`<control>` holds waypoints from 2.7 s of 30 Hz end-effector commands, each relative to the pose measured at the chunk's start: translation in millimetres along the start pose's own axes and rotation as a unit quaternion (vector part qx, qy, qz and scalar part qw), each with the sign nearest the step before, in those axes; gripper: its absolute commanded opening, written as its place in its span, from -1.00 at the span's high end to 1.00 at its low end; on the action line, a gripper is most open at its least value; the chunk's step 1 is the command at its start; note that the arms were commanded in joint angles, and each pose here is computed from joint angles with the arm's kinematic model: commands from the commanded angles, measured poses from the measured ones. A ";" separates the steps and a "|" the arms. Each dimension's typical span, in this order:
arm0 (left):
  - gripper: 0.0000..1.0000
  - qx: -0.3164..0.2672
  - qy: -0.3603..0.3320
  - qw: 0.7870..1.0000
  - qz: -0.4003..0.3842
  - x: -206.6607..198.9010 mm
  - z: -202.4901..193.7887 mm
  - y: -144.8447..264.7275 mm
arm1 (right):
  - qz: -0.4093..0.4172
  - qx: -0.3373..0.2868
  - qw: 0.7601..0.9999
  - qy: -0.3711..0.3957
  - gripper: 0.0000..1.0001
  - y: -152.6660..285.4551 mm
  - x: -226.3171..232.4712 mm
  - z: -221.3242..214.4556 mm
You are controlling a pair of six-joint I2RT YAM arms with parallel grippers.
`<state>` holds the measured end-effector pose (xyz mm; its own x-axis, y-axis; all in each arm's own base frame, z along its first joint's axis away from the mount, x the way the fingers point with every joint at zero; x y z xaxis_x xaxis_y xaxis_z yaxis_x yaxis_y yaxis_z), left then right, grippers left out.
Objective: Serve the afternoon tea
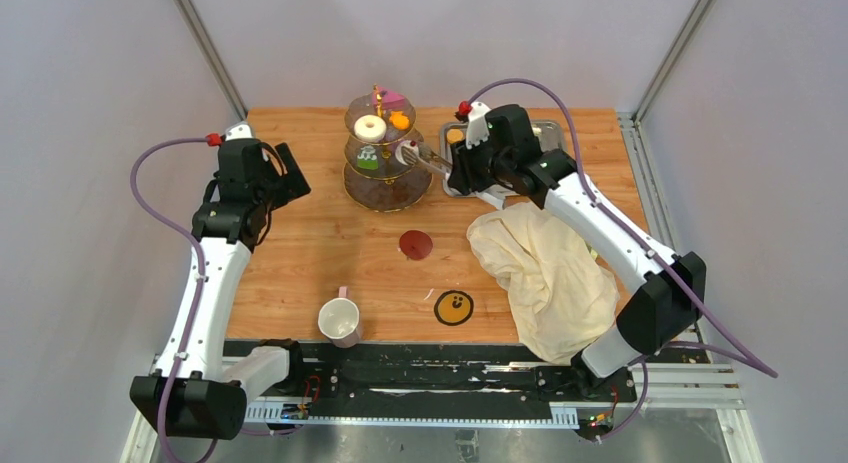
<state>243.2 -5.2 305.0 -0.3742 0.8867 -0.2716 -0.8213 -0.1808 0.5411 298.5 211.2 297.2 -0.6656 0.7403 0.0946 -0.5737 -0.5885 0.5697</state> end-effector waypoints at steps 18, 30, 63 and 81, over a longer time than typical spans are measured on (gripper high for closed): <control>-0.96 -0.018 -0.008 1.000 0.009 3.9 5.5 6.4 | 0.034 -0.006 0.999 0.030 0.51 -44.5 24.7 25.8; -0.96 -0.019 -0.004 1.000 0.005 3.0 5.6 7.3 | 0.019 -0.025 0.999 0.039 0.24 -23.6 24.4 30.7; -0.96 -0.025 -0.003 1.000 0.004 3.4 7.5 11.7 | -0.159 -0.038 0.984 -0.074 0.34 67.3 -68.1 -37.9; -0.96 -0.021 -0.001 1.000 0.002 1.7 6.6 5.9 | -0.298 0.005 0.935 -0.191 0.14 37.6 -213.4 -57.0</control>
<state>239.2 -4.4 307.5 -0.3760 0.8869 -0.2685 -0.8243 -0.1878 0.5341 367.0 22.9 233.9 -0.0568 0.9975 0.0413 -0.7159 -0.0695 0.6948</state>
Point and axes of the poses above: each gripper's point midway between its finger pads, its own y axis back along the fingers, its own x axis along the line the jaws close on, z = x × y, the point moved 9 cm from there along y, back along the fingers, and after that the axes turned 4 degrees about y, right-handed, at the moved point
